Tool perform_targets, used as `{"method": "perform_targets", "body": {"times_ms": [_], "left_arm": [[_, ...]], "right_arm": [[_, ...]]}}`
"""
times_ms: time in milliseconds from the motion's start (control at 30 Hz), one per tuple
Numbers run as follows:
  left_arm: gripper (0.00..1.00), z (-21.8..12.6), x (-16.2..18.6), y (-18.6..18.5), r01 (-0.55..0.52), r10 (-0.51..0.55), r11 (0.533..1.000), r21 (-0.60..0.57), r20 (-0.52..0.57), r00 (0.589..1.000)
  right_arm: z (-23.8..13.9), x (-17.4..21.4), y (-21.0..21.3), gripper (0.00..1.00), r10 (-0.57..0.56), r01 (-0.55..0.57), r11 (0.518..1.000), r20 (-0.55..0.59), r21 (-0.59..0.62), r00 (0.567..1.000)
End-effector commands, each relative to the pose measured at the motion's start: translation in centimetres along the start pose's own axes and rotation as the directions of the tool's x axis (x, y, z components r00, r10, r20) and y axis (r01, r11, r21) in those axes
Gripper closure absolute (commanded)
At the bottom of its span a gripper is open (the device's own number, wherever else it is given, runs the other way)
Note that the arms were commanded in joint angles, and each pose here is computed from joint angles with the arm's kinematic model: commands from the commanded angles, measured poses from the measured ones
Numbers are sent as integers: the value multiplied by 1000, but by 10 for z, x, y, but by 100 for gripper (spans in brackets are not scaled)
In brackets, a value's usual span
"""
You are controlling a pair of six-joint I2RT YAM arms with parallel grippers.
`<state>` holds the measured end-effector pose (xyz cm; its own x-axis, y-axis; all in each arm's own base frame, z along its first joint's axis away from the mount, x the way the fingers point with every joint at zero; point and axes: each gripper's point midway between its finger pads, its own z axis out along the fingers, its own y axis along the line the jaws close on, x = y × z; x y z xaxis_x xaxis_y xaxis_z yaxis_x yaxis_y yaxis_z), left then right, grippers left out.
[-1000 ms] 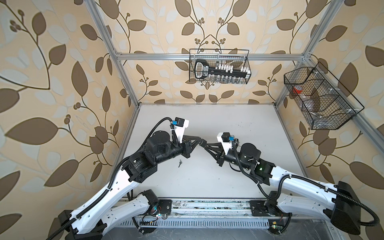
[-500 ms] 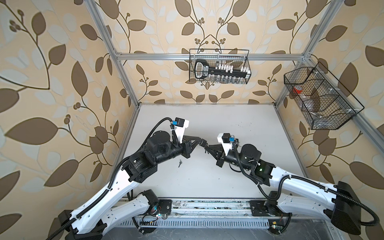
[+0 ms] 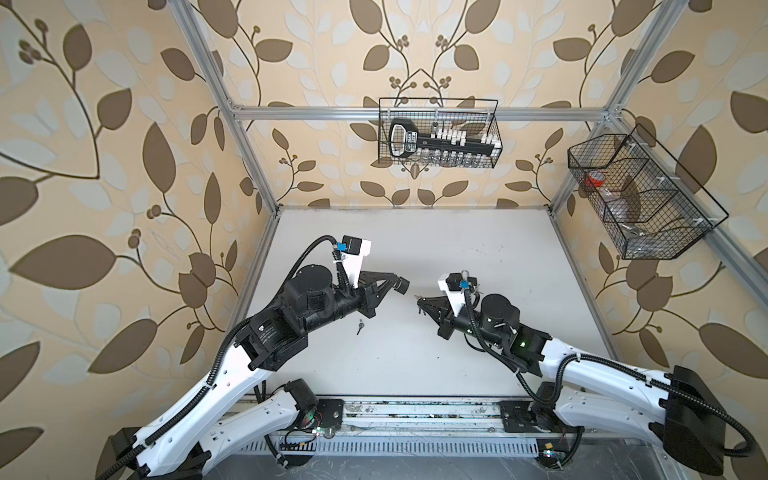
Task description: Lock with the key
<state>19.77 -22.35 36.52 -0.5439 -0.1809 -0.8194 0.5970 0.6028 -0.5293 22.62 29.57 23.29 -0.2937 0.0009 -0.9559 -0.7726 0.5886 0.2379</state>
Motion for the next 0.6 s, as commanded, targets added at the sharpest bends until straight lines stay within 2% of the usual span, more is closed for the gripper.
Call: {"method": "perform_targets", "body": {"times_ms": [0,167,267,400,567], "left_arm": [[100,-12,-28,-3,-14,16,999,-29,90,996],[100,-13,-18,28,5,7,984,-180,66,998],[100,-10,-11,49,41,-33,967,-251,34,999],[100,-8,-2,81,149,-148,944,-295,27,989],[100,-13,4,120,266,-262,895,-358,59,963]], "right_arm": [[-2,4,-11,100,23,-21,998,-22,65,999],[5,36,-27,100,92,-69,986,-150,154,984],[10,65,-34,100,169,-122,973,-247,197,954],[27,89,-10,100,201,-182,979,-353,88,914],[56,109,17,100,199,-199,979,-418,44,886]]}}
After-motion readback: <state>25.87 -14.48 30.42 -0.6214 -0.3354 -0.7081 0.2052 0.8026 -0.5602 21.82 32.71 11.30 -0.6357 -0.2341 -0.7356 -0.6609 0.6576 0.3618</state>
